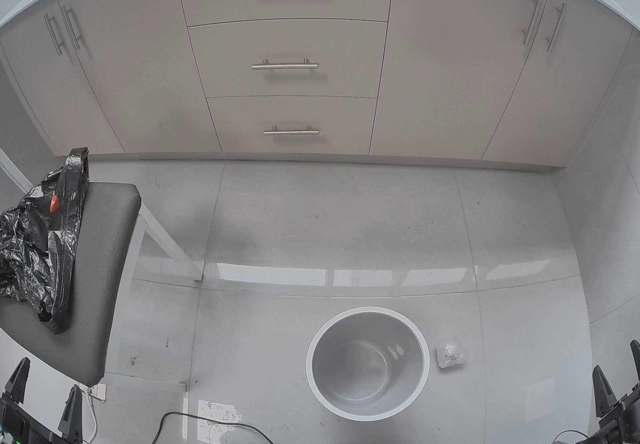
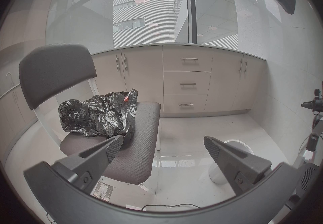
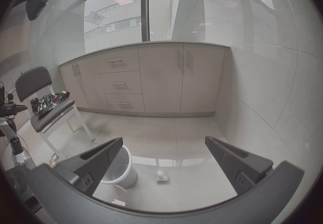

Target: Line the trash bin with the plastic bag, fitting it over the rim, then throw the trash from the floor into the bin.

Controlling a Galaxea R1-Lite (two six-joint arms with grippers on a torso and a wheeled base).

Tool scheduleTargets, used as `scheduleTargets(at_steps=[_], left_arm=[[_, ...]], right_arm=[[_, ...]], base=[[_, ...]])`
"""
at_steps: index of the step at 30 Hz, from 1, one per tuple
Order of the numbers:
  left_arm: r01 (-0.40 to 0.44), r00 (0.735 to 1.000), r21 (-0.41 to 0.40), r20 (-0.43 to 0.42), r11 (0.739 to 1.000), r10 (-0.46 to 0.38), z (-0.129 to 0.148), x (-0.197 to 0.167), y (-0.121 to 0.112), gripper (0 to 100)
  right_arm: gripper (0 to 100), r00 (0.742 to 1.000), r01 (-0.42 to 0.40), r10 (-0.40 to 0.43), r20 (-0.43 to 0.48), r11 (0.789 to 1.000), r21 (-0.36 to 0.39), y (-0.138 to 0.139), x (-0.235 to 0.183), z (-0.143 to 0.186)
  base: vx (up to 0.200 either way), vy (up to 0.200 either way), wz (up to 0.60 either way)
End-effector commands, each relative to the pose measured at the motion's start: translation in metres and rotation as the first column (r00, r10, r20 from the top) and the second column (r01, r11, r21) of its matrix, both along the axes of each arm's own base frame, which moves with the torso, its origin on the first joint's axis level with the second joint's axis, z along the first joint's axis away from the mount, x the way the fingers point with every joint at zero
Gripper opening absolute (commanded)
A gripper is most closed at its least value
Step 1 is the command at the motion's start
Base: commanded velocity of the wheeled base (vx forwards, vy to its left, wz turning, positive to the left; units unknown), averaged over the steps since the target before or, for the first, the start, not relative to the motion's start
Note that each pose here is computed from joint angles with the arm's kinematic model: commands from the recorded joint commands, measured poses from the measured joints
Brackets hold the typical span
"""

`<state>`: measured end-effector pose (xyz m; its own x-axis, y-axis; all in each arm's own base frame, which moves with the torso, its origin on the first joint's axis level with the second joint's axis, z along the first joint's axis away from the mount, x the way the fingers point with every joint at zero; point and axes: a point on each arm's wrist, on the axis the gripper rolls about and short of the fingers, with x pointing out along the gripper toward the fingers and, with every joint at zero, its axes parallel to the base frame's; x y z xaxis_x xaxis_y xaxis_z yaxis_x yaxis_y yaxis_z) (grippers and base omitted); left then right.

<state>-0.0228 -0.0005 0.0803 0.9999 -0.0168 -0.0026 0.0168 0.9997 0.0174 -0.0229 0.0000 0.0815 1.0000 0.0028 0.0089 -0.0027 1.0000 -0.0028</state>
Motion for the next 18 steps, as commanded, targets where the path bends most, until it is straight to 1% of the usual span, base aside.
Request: scheduleTargets(at_steps=[1,5,12,13,14,15,16,17,18], left_arm=[[0.000,1.000,-0.001,-0.001,1.000,0.000,-0.005,0.000,0.000,100],[-0.001,1.000,-0.010,0.001,1.000,0.001,-0.005,0.000,0.000,100],[-0.012,1.000,-0.028,0.002,1.000,0.012,-0.005,0.000,0.000,100],[-0.019,0.999,-0.041,0.025,0.999,0.020,0.001,-0.002,0.000,100],[-0.022,0.998,-0.057,0.054,0.998,0.025,0.010,-0.004,0.001,100],[-0.021,0.991,-0.122,0.126,0.992,0.037,0.046,-0.011,0.001,100],[-0.021,0.991,-0.122,0.126,0.992,0.037,0.046,-0.011,0.001,100],[0.002,0.991,-0.181,0.135,0.983,0.023,0.087,-0.014,0.002,100],[0.003,0.992,-0.181,0.125,0.984,0.020,0.099,-0.013,0.003,100]], right_arm=[[100,1.000,-0.002,0.002,0.000,1.000,0.003,0.000,0.000,-0.005],[100,1.000,0.004,-0.004,0.002,1.000,0.018,0.000,0.000,-0.004],[100,1.000,0.007,-0.007,0.005,1.000,0.017,0.000,0.000,-0.004],[100,1.000,0.009,-0.009,0.005,1.000,0.017,0.000,0.000,-0.004],[100,1.000,0.009,-0.009,0.005,1.000,0.017,0.000,0.000,-0.004],[100,1.000,0.013,-0.013,0.005,1.000,0.017,0.000,0.000,-0.004],[100,1.000,0.013,-0.013,0.005,1.000,0.017,0.000,0.000,-0.004],[100,0.998,0.028,-0.030,0.057,0.999,0.040,-0.001,-0.003,0.007],[100,0.984,0.002,-0.025,0.177,0.992,0.127,-0.001,-0.011,0.045]], base=[[0.000,0.000,0.00],[0.000,0.000,0.00],[0.000,0.000,0.00],[0.000,0.000,0.00],[0.000,0.000,0.00],[0.000,0.000,0.00],[0.000,0.000,0.00],[0.000,0.000,0.00],[0.000,0.000,0.00]])
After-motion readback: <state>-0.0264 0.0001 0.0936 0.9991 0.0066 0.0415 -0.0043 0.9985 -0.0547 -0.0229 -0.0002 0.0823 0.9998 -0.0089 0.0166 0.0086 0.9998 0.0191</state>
